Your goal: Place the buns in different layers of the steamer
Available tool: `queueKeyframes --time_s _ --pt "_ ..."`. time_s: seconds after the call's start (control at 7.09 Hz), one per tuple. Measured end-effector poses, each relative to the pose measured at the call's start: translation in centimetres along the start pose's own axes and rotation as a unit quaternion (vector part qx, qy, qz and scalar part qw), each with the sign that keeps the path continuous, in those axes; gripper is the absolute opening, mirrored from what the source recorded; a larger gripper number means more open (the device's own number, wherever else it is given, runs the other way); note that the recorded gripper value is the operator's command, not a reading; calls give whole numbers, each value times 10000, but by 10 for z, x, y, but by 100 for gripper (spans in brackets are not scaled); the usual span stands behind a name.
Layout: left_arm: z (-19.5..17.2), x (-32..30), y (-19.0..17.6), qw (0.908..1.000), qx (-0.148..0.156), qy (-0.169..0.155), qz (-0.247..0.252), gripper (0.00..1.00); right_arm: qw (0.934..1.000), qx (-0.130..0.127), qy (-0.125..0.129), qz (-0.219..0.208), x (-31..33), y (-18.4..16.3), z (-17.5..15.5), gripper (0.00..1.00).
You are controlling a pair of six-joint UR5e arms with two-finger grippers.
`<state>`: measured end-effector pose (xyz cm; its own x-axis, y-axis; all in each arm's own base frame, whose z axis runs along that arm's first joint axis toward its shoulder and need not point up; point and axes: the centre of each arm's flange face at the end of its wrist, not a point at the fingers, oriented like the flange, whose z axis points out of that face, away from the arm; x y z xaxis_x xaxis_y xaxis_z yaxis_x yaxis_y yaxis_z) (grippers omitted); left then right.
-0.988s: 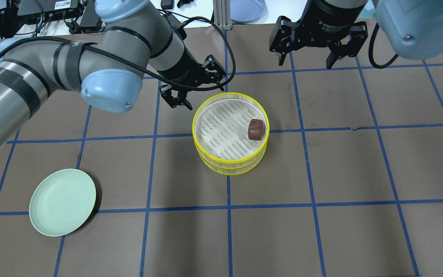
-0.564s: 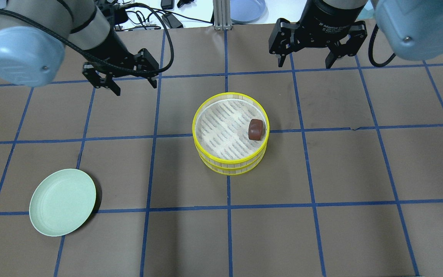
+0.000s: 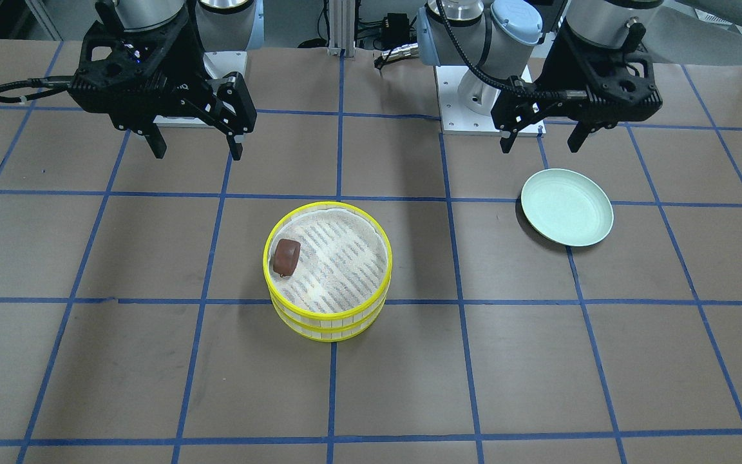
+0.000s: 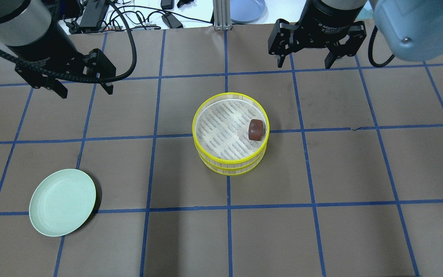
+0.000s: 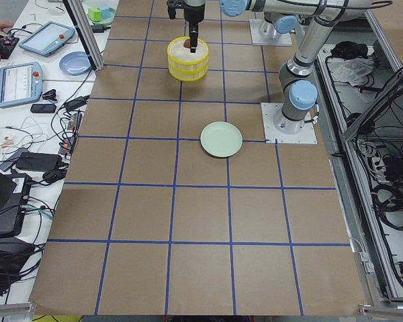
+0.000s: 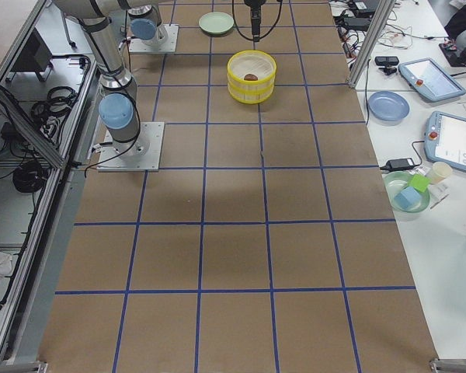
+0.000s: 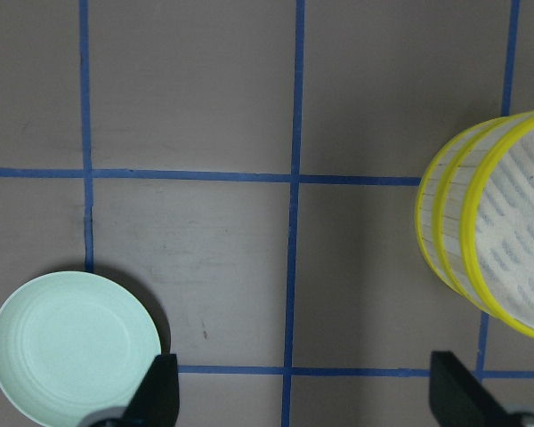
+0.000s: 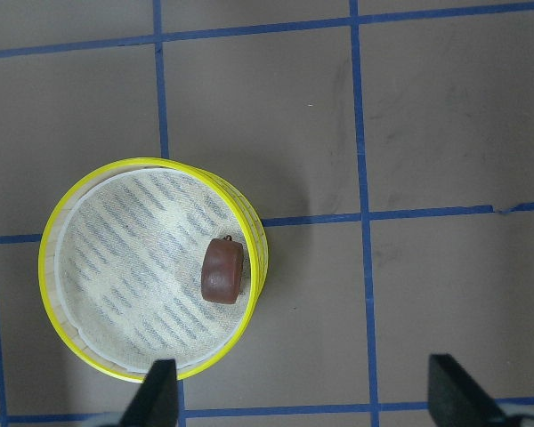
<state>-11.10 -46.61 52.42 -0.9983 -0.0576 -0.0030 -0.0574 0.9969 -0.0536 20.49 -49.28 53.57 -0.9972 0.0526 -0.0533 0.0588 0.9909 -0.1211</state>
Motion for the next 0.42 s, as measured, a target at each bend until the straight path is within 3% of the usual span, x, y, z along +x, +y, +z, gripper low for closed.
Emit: queueKeyframes --time_s 0.42 --pt "-5 2 15 9997 65 25 -213 100 10000 -11 2 -5 0 0 1 100"
